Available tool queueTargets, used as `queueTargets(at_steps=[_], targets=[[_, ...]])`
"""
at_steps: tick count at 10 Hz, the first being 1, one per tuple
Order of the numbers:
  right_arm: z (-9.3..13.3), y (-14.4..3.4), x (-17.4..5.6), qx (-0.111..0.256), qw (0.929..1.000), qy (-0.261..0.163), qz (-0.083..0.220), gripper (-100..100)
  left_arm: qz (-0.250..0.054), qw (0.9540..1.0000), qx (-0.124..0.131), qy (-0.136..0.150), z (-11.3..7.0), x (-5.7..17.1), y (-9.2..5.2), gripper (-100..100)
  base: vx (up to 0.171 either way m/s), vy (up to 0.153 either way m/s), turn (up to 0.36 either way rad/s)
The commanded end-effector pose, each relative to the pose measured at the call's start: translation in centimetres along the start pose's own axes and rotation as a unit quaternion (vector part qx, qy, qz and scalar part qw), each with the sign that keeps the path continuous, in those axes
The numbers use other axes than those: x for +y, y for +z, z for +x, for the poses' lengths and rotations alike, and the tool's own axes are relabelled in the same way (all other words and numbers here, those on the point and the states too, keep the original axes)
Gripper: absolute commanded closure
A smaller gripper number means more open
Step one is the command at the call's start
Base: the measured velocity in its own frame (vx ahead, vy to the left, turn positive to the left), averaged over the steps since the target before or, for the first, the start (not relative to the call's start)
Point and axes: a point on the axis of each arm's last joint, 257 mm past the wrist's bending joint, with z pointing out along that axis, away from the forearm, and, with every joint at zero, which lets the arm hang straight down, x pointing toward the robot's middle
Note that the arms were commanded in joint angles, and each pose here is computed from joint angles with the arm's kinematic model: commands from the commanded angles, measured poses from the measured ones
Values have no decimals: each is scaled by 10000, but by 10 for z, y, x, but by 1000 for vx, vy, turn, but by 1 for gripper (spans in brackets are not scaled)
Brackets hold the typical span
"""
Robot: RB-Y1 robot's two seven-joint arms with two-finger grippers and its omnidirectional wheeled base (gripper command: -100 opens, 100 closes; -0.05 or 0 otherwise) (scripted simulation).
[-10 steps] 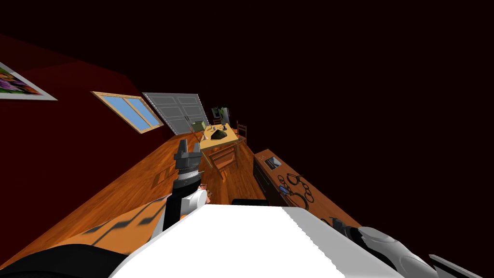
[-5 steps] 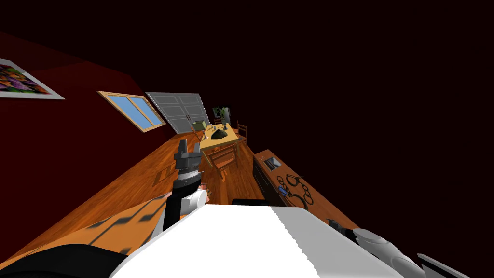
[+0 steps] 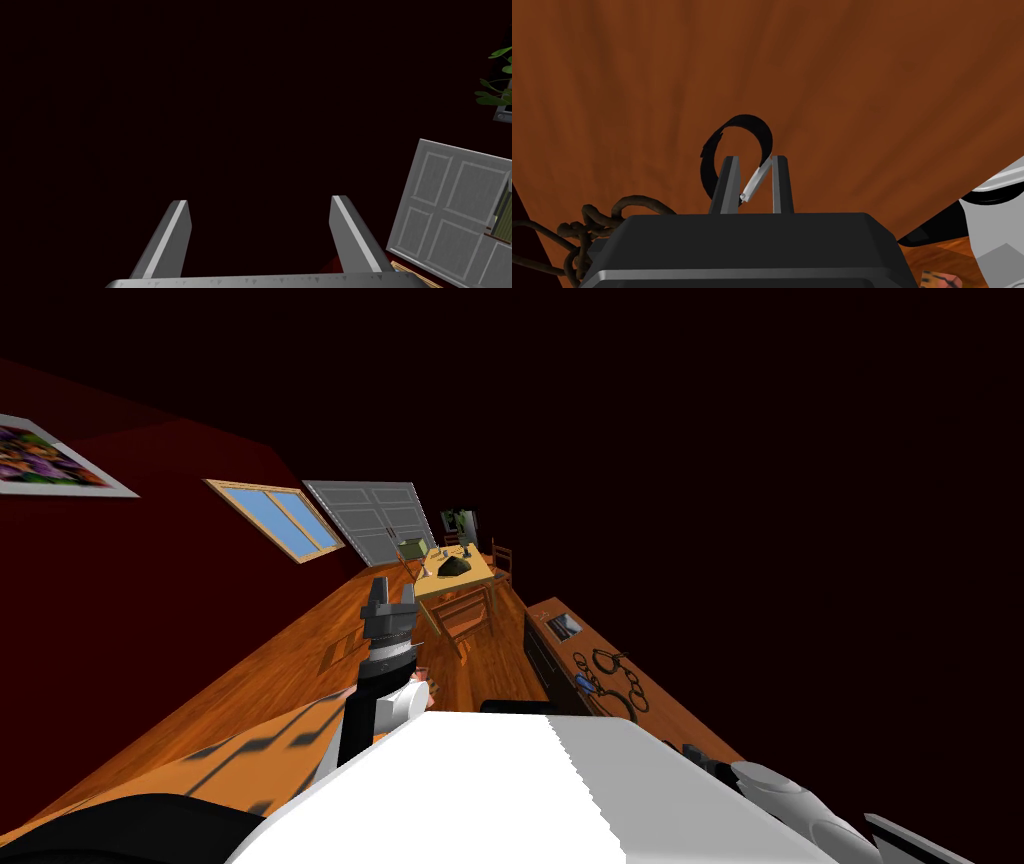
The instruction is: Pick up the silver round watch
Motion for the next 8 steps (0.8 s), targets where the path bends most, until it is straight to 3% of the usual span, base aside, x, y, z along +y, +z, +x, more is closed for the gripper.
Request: queueTargets(at_steps=[1, 2, 3, 7, 8], targets=[[0, 0, 0, 0, 10000, 0, 0, 100, 0, 10000, 0, 0, 0, 0, 0, 0, 0, 0, 0], [0, 0, 0, 0, 10000, 1, -1, 0, 0, 10000, 0, 0, 0, 0, 0, 0, 0, 0, 0], [4, -7, -10, -8, 10000, -36, 2, 100, 0, 10000, 0, 0, 0, 0, 0, 0, 1, 47, -67], [9, -13, -18, -16, 10000, -76, -3, 100, 0, 10000, 0, -1, 0, 0, 0, 0, -5, 57, -34], [9, -13, -18, -17, 10000, -66, -5, 0, 0, 10000, 0, 0, 0, 0, 0, 0, -1, 6, 0]])
